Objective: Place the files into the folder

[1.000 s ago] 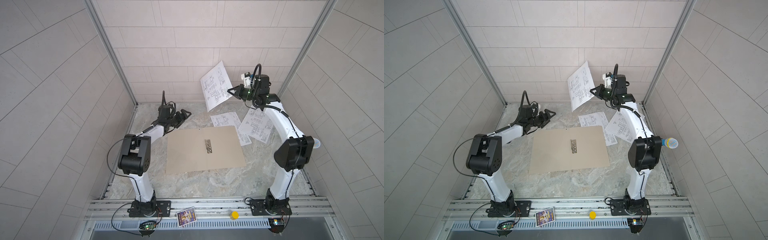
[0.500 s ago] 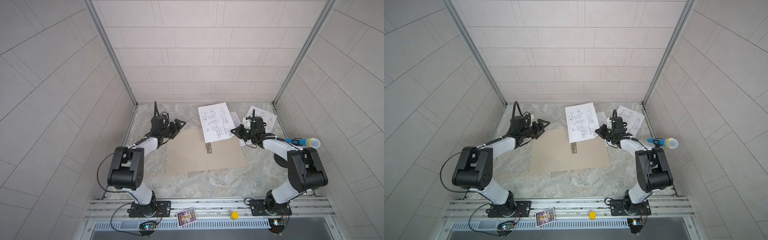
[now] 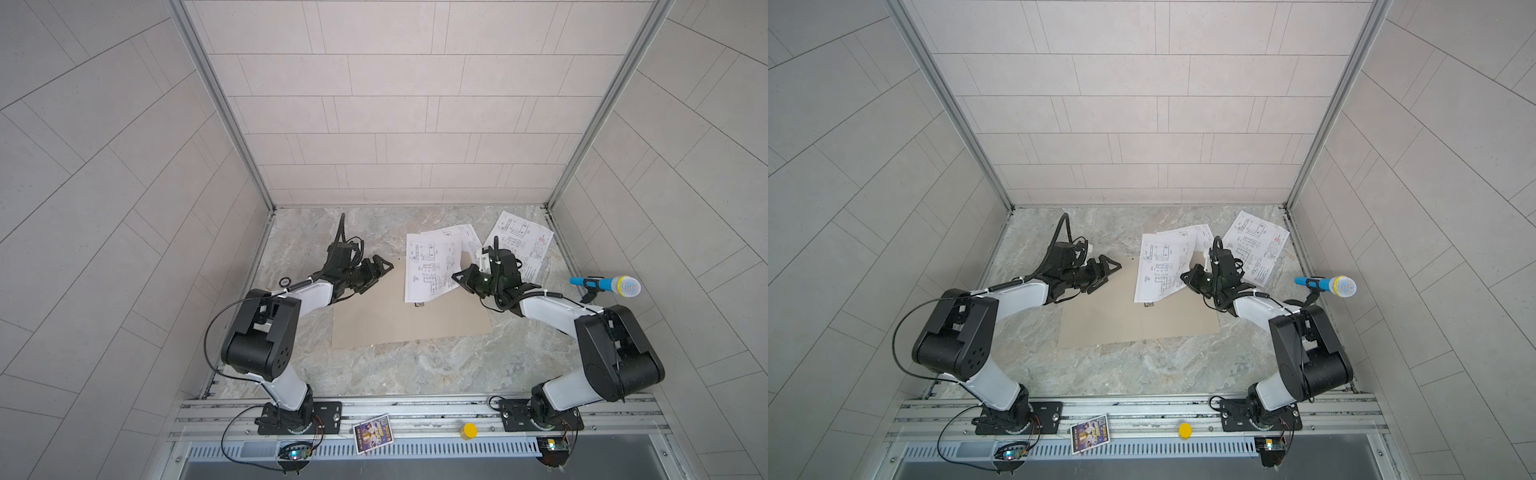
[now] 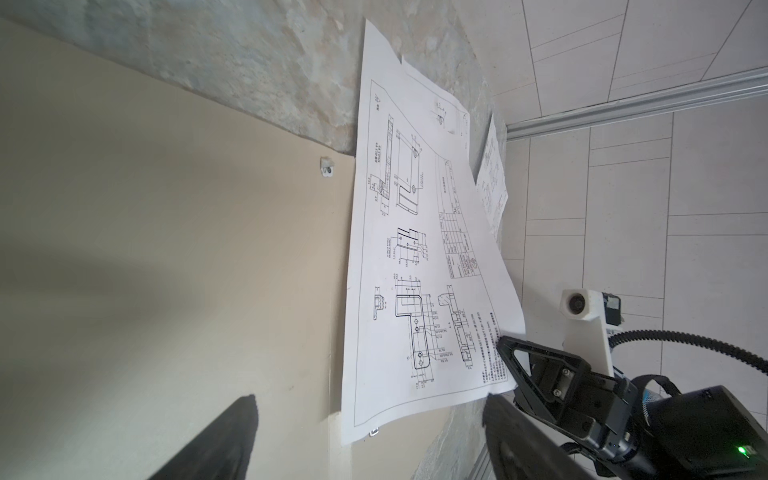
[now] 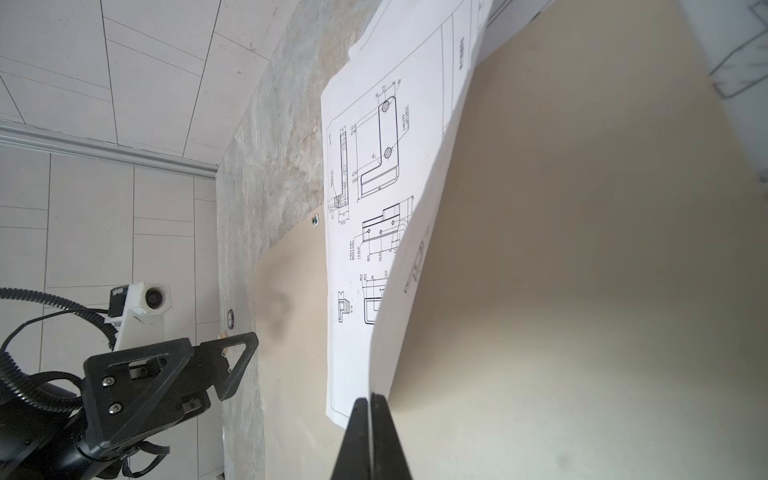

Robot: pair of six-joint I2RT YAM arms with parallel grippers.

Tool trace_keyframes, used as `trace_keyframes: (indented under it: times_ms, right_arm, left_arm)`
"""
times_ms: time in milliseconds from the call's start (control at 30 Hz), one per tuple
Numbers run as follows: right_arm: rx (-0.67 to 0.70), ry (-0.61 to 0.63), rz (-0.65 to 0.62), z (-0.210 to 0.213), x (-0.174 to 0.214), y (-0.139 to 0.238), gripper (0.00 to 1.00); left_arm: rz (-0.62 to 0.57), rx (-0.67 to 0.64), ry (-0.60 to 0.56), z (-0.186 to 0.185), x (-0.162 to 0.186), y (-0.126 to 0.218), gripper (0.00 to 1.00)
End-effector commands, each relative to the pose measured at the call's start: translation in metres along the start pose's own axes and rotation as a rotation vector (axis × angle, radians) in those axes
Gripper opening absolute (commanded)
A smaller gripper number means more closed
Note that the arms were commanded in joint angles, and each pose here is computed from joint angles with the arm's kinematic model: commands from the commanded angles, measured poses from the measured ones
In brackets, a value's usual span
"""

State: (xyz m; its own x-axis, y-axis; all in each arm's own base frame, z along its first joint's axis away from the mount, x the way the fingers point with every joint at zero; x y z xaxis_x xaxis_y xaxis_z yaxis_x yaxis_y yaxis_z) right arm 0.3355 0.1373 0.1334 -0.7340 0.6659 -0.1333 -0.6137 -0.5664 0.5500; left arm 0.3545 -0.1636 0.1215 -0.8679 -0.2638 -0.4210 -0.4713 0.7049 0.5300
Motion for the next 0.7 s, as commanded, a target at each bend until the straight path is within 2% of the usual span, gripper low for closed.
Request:
trace_keyframes:
  times_ms: [0, 133, 167, 233, 300, 367, 433, 667]
  right_arm:
    - [-0.015, -0.004, -0.033, 0.003, 0.005, 0.008, 0.0]
    - [0.049, 0.009, 0.011, -0.019, 0.019, 0.009, 0.03]
    - [0.085, 0.011, 0.015, -0.03, 0.022, 0.011, 0.05]
    - [0.123, 0.031, 0.012, -0.044, 0.023, 0.013, 0.18]
    - [0.161, 0.049, 0.017, -0.056, 0.022, 0.011, 0.21]
    - [0.157, 0.037, 0.043, -0.063, 0.02, 0.007, 0.28]
    - [0.139, 0.022, 0.051, -0.066, 0.018, 0.002, 0.3]
    - [0.111, 0.027, 0.005, -0.071, -0.001, 0.0, 0.46]
  left_arm:
    - [0.021, -0.009, 0.0, 0.003, 0.009, -0.006, 0.91]
    - [0.066, -0.041, -0.007, 0.006, 0.024, -0.014, 0.91]
    - [0.074, -0.04, -0.007, 0.006, 0.026, -0.016, 0.9]
    - [0.084, -0.037, -0.01, 0.005, 0.027, -0.019, 0.9]
    - [0.092, -0.037, -0.013, 0.004, 0.027, -0.023, 0.9]
    - [0.107, -0.037, -0.019, 0.001, 0.028, -0.028, 0.9]
    - [0.139, -0.052, -0.036, -0.002, 0.034, -0.034, 0.9]
    - [0.169, -0.081, -0.049, 0.0, 0.039, -0.041, 0.89]
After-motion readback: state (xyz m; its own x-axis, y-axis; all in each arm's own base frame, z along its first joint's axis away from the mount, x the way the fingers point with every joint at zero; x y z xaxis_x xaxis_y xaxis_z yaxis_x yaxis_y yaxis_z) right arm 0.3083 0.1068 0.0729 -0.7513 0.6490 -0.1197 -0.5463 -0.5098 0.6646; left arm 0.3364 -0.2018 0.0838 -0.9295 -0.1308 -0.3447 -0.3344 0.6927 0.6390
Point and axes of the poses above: each gripper's point midway between its finger pads, its own y axis back along the fingers, its own z axis along the line the jaws close on, x = y × z, the point moved 5 cm from there along y, back along the fingers, and after that the axes turned 13 degrees about -y, right-handed, at the moved point
